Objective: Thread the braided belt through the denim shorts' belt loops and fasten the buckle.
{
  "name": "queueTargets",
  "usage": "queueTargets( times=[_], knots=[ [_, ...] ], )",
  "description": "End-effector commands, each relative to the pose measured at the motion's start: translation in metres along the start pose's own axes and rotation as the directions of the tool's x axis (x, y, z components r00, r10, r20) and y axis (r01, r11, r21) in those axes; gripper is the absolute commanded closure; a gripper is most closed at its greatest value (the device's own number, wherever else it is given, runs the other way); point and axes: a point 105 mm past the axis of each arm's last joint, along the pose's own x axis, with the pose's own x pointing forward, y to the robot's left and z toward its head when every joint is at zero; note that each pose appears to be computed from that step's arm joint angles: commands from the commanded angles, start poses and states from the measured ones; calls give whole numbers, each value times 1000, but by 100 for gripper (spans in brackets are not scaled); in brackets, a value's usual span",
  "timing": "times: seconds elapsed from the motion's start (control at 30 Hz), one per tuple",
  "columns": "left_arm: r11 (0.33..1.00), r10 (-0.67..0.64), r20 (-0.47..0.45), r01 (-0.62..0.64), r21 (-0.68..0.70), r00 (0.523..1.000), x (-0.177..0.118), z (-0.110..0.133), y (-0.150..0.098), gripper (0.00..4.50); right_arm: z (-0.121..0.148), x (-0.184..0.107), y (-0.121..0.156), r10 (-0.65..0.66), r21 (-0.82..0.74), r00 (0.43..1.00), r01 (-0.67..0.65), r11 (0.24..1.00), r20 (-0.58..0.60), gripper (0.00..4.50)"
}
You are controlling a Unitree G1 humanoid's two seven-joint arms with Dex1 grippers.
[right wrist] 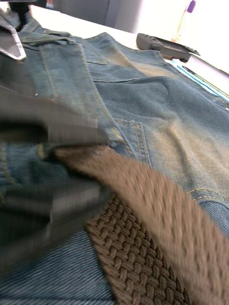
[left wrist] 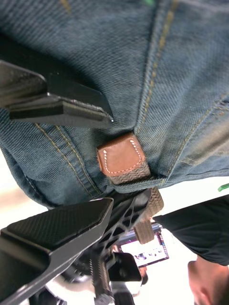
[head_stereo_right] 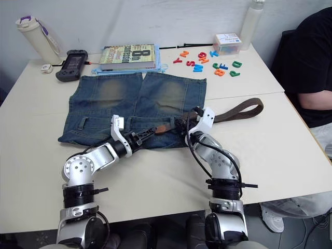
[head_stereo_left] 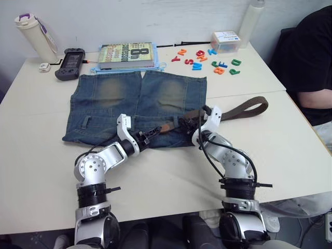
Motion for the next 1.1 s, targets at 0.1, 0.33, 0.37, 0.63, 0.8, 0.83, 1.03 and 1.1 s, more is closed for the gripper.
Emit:
queueTargets(
  times=[0.1, 0.33, 0.37, 0.63, 0.8, 0.83, 1.03, 1.1],
  knots=[
    [993, -27, 29, 23, 117, 999, -3, 8, -8, 183, 17, -18, 15, 43, -18, 998, -43, 999, 52, 41],
    [957, -28, 35, 16, 289, 999, -2, 17, -9, 183, 19, -66, 10, 54, -272, 997, -65, 960, -50, 5],
    [942, -33, 30, 21, 335, 999, -2, 17, -9, 183, 16, -71, 10, 53, -321, 995, -76, 944, -80, 5],
    [602, -133, 25, 61, 796, 991, 5, 16, -22, 183, 20, -98, 38, 155, -596, 975, -218, 772, -156, 5],
    [291, -180, -54, 105, 951, 982, 10, 18, -25, 183, 17, -99, 39, 152, -628, 976, -219, 747, -159, 5],
    [241, -187, -83, 128, 962, 979, 10, 16, -24, 183, 15, -100, 40, 155, -628, 975, -222, 746, -160, 5],
    [304, -240, -224, 292, 907, 945, 3, 32, -12, 183, 7, -97, 39, 150, -613, 975, -220, 759, -163, 5],
    [315, -247, -295, 364, 877, 923, 5, 36, -10, 183, 5, -97, 39, 151, -609, 974, -222, 761, -167, 5]
  ],
)
